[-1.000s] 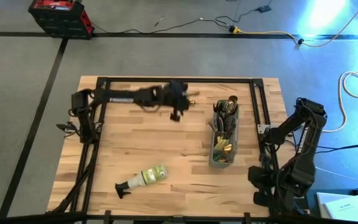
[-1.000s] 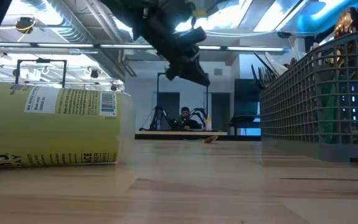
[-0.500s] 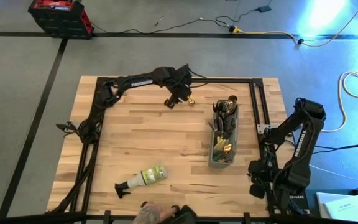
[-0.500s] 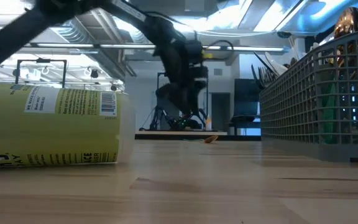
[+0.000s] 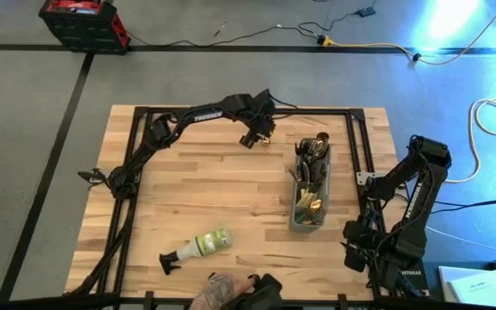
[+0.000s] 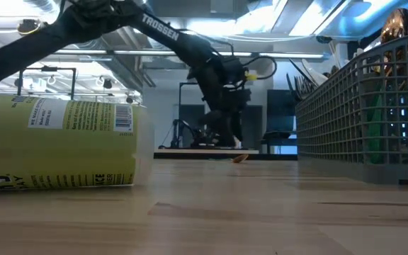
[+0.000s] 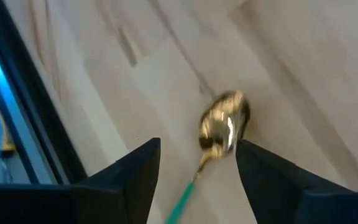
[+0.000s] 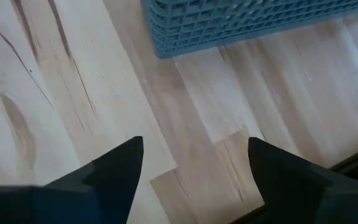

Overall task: Sort silverware
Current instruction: Put the spoon into the silverware basket

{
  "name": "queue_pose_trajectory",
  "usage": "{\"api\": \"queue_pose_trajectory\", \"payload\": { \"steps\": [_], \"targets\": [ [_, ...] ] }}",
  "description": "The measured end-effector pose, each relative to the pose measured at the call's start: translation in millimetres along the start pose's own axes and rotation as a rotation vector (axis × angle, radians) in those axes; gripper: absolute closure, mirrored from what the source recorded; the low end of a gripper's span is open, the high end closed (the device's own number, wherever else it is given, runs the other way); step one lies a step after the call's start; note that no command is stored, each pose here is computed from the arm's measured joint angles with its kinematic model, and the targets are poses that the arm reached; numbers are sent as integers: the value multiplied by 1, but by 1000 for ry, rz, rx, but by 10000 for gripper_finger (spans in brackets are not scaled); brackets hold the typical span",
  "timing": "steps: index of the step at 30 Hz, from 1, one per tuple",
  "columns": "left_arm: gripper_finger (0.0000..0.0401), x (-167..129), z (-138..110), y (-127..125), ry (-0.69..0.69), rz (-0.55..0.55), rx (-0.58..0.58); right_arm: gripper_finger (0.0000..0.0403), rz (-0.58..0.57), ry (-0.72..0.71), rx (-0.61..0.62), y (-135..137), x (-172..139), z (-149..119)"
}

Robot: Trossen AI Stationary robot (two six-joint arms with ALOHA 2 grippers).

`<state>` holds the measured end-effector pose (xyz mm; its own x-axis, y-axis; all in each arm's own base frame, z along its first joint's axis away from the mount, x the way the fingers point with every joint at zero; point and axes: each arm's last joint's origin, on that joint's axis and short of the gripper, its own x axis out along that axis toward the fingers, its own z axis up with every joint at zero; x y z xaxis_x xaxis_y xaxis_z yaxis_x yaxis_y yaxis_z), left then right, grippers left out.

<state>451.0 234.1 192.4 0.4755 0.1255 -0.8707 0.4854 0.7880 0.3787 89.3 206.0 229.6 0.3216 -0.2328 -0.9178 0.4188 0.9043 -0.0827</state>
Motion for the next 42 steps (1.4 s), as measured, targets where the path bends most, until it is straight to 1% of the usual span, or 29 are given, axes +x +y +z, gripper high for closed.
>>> {"api": "queue_pose_trajectory", "payload": {
  "steps": [5,9,17,18,22,25,29,34,38,42],
  "targets": [
    [214,6,-13,2,35,-23,8,130,2,-7,-7,0,0,0],
    [217,15,-20,2,48,-36,-20,130,1,-7,-9,0,0,0],
    [217,18,-23,6,40,-28,-66,130,4,-23,-8,0,0,1],
    [217,17,-24,8,39,-31,-86,130,4,-23,-8,0,0,1],
    [217,23,-28,10,23,-117,-185,130,8,-21,-6,1,0,1],
    [217,23,-30,15,23,-139,-223,130,10,-21,-5,1,0,1],
    [217,21,-33,18,-14,-169,-248,130,12,-22,-4,1,0,1],
    [217,22,-40,25,-13,-131,-305,130,13,-23,-8,1,0,1],
    [217,23,-46,26,-11,-143,-379,130,14,-23,-11,1,0,1],
    [217,22,-48,29,-89,-169,-467,130,23,-22,-8,2,0,1]
  ]
}}
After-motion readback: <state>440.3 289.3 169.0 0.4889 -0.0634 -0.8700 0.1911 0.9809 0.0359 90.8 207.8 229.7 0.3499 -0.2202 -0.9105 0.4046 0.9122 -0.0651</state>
